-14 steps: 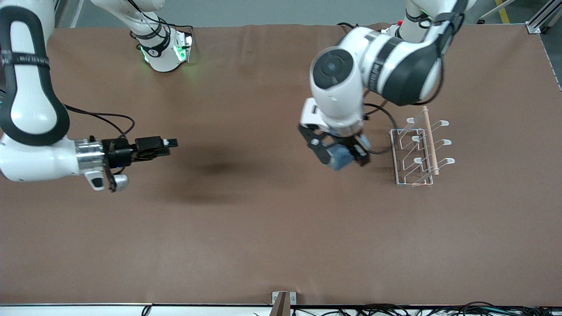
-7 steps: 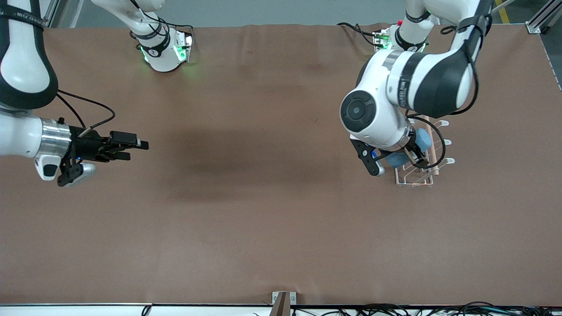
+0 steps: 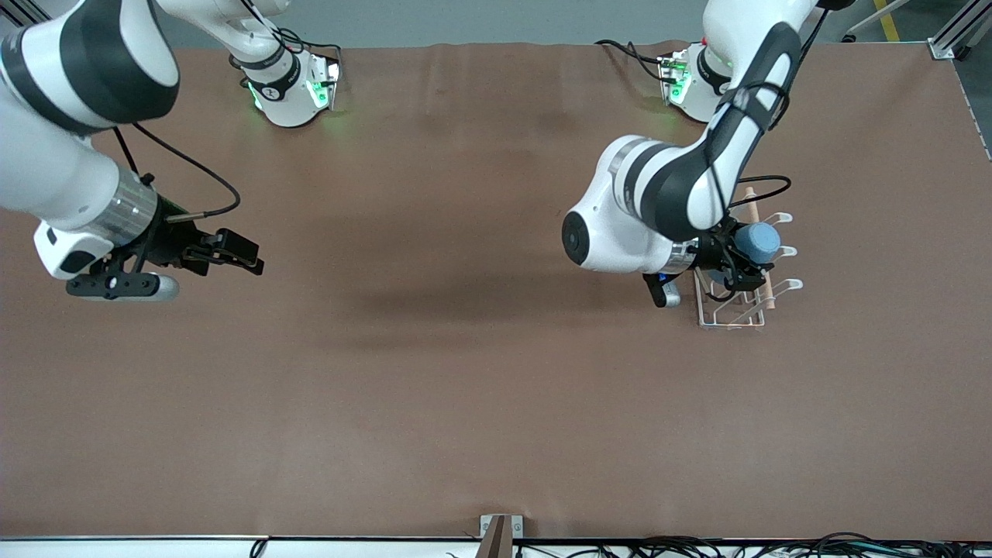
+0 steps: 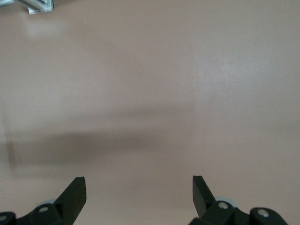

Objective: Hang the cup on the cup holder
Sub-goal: 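Lower the cup onto a rack hook with the left gripper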

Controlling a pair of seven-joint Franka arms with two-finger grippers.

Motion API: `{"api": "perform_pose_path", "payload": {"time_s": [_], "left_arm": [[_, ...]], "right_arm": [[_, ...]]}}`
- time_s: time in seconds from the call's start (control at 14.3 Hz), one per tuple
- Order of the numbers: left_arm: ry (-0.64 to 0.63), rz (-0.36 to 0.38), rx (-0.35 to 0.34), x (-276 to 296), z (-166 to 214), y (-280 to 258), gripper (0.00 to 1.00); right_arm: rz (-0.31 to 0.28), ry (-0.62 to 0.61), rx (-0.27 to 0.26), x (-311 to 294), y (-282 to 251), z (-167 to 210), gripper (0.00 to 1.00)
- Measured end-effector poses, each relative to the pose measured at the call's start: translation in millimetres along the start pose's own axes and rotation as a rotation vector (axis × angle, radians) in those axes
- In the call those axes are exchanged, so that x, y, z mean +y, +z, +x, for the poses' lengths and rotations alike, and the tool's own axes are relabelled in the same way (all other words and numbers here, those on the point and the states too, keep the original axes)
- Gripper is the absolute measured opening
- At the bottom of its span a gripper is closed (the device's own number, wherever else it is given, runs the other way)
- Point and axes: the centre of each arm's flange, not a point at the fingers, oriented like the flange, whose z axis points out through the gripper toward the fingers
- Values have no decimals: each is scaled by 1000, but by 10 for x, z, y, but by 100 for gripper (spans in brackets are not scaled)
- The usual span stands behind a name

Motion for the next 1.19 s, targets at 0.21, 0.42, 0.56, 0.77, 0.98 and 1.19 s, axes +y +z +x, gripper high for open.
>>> {"api": "perform_pose_path", "payload": {"time_s": [0.21, 0.42, 0.56, 0.77, 0.98, 1.19], "left_arm": [[25, 42, -101, 90, 278, 193, 77], [36, 73, -149, 88, 449, 290, 77], [39, 75, -166, 94, 566, 360, 77], [16, 77, -186, 113, 728, 452, 77], [-7, 89, -201, 139, 882, 519, 77], [-46, 98, -200, 177, 1056, 586, 77]], "right_arm": [[-32, 34, 61, 213, -383, 89, 100], [-44, 75, 55, 467, -517, 119, 100], [-68, 79, 46, 520, -586, 81, 100], [-98, 84, 63, 565, -790, -32, 100], [-102, 95, 66, 630, -893, -87, 100], [-106, 105, 56, 700, -893, -90, 100]]}}
